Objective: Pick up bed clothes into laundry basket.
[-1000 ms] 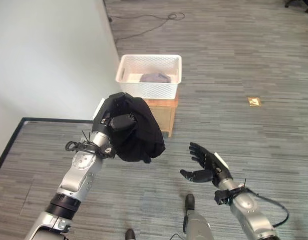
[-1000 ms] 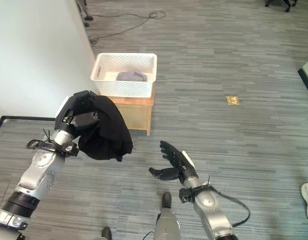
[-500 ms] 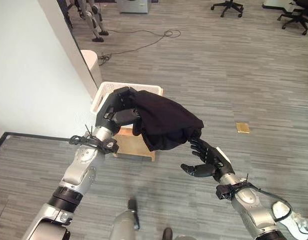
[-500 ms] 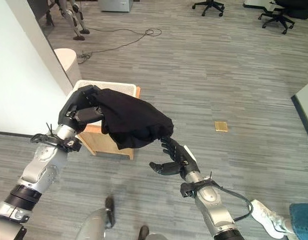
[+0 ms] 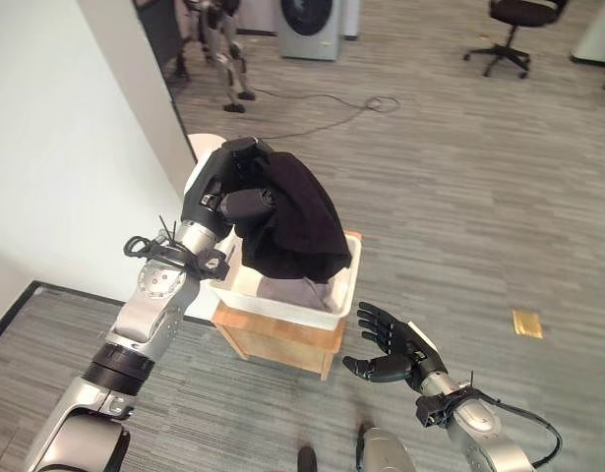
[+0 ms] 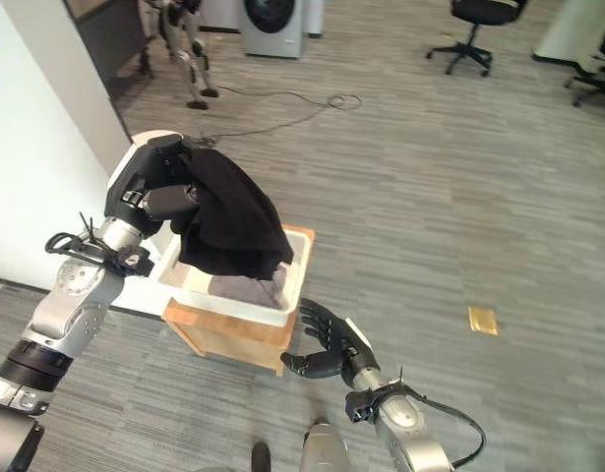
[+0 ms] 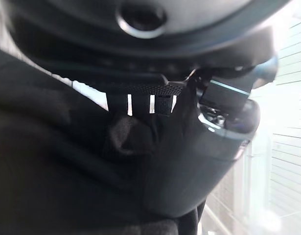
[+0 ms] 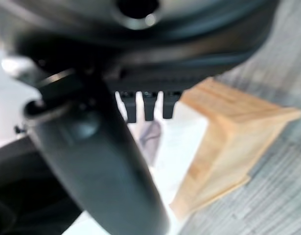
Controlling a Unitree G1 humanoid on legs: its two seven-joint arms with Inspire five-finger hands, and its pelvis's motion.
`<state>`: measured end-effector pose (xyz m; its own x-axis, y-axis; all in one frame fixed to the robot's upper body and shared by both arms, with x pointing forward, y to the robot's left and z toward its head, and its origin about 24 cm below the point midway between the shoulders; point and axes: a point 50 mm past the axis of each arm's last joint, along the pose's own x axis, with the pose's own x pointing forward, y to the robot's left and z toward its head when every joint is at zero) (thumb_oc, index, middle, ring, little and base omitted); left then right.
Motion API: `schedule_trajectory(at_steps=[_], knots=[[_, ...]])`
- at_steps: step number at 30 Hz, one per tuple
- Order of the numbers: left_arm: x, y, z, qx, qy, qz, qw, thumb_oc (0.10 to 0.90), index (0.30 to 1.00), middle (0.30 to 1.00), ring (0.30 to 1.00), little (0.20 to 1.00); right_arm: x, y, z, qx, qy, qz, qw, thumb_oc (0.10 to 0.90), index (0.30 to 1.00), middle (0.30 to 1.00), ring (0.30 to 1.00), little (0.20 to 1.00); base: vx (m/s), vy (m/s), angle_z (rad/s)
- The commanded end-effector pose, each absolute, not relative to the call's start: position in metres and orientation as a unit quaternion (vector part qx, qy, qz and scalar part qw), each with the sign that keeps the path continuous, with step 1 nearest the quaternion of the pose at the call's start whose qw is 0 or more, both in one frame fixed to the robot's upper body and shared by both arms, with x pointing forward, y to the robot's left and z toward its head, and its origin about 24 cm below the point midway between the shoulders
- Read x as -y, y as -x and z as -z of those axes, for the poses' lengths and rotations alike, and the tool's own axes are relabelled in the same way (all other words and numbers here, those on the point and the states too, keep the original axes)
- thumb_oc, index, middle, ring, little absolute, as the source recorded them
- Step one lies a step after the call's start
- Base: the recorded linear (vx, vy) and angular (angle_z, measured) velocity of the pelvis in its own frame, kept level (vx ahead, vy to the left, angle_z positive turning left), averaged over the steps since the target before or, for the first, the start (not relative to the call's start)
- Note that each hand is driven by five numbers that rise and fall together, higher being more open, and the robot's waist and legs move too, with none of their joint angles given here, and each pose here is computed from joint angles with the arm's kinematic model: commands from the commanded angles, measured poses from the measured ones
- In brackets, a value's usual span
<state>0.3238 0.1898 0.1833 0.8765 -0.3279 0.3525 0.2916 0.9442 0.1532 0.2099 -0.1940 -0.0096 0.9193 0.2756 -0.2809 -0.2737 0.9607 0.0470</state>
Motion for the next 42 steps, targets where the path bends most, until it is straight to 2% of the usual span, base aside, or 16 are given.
schedule_trajectory(at_steps=[1, 9, 20, 29, 42], knots=[[-0.174, -0.314, -0.274, 0.387, -0.064, 0.175, 0.903, 0.400, 0.300, 0.300, 0.300, 0.300, 0.192, -0.231, -0.023, -0.046, -0.037, -0.151, 0.987, 0.800, 0.900, 0.900, 0.900, 0.900, 0.18, -0.094, 0.81], [-0.194, -0.334, -0.282, 0.360, -0.013, 0.132, 0.923, 0.400, 0.300, 0.300, 0.300, 0.300, 0.192, -0.220, -0.017, -0.066, -0.049, -0.162, 0.983, 0.800, 0.900, 0.900, 0.900, 0.900, 0.09, -0.041, 0.12], [-0.205, -0.349, -0.259, 0.295, -0.055, 0.108, 0.948, 0.400, 0.300, 0.300, 0.300, 0.300, 0.196, -0.222, -0.018, -0.064, -0.034, -0.149, 0.986, 0.800, 0.900, 0.900, 0.900, 0.900, 0.02, -0.002, -0.14], [-0.195, -0.340, -0.246, 0.303, -0.037, 0.111, 0.946, 0.400, 0.300, 0.300, 0.300, 0.300, 0.218, -0.224, -0.025, -0.042, -0.034, -0.085, 0.995, 0.800, 0.900, 0.900, 0.900, 0.900, 0.01, 0.006, -0.07], [-0.202, -0.320, -0.243, 0.334, -0.016, 0.105, 0.937, 0.400, 0.300, 0.300, 0.300, 0.300, 0.210, -0.224, -0.024, -0.041, -0.040, -0.106, 0.993, 0.800, 0.900, 0.900, 0.900, 0.900, 0.00, 0.003, -0.01]])
